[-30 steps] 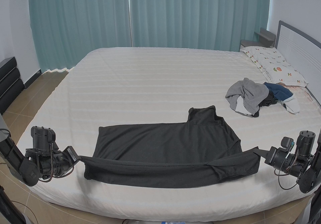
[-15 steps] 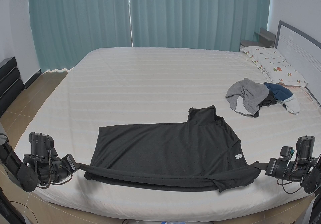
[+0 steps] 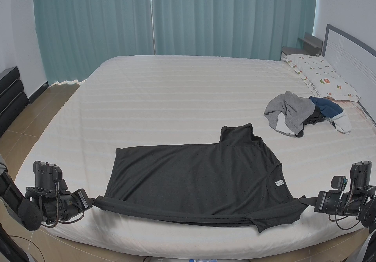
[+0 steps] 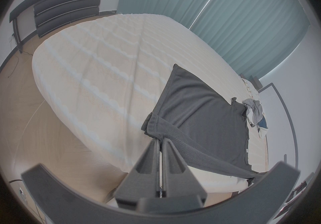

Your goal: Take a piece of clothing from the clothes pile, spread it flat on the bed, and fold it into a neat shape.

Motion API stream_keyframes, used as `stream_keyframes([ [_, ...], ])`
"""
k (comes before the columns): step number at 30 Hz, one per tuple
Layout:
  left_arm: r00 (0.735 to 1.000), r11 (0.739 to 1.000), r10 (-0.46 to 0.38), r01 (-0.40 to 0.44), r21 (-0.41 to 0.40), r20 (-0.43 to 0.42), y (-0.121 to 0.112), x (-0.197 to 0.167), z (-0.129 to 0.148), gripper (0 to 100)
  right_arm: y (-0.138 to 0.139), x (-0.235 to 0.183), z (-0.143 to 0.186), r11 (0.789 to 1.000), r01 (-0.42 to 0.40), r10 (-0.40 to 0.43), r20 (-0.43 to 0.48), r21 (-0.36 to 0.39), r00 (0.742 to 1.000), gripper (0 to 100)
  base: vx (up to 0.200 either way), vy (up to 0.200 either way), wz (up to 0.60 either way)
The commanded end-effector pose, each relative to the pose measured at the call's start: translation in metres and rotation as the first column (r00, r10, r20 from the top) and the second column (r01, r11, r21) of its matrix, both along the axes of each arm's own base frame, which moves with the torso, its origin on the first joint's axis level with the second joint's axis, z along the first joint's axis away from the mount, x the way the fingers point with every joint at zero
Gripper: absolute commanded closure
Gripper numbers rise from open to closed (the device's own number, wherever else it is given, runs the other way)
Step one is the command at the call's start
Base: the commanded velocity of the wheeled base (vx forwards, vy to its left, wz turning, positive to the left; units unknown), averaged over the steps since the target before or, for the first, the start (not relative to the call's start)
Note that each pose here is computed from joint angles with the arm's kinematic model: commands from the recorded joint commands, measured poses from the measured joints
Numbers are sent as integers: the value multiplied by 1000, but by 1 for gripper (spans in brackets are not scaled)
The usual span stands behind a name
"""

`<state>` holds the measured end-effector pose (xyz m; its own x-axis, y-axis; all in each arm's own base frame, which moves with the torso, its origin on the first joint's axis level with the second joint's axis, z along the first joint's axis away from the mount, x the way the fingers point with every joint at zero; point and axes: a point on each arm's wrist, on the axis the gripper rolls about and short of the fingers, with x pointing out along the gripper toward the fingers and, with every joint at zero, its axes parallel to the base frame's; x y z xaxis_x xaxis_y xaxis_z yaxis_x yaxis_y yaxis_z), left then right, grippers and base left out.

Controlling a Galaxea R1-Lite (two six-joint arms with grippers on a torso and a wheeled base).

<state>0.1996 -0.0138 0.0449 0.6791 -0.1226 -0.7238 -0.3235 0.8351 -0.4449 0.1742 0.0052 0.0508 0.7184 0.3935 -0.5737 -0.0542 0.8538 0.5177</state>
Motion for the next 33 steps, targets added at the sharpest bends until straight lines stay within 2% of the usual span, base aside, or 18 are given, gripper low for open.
stream_keyframes([
  [1, 1000, 1000, 0, 0, 1, -17, -1, 11, -6, 100, 0, 1, -10, 1000, -7, 7, -50, -4, 999, 100, 0, 0, 0],
  [11, 999, 999, 36, -36, -20, -15, -2, 55, -20, 100, -1, 49, -23, 1000, 8, -8, 29, -12, 1000, 100, 0, 0, 0],
  [14, 998, 997, 64, -64, -36, -4, -3, 66, -20, 100, 2, 62, -27, 1000, 9, -9, 39, -20, 999, 100, 0, 0, 0],
  [20, 998, 997, 66, -67, -33, -10, -4, 81, -29, 100, 9, 81, -34, 1000, -15, 15, 48, -18, 999, 100, 0, 0, 0],
  [21, 984, 973, 178, -172, -155, 27, -3, 116, -30, 100, 7, 133, -51, 972, 151, -170, 96, 181, 981, 100, 0, 0, 0],
  [25, 981, 967, 194, -190, -168, 6, -2, 117, -36, 100, 8, 130, -57, 963, 167, -189, 87, 213, 978, 100, 0, 0, 0],
  [33, 980, 966, 199, -193, -175, 20, -2, 119, -39, 100, 8, 131, -56, 950, 183, -208, 76, 253, 975, 100, 0, 0, 0],
])
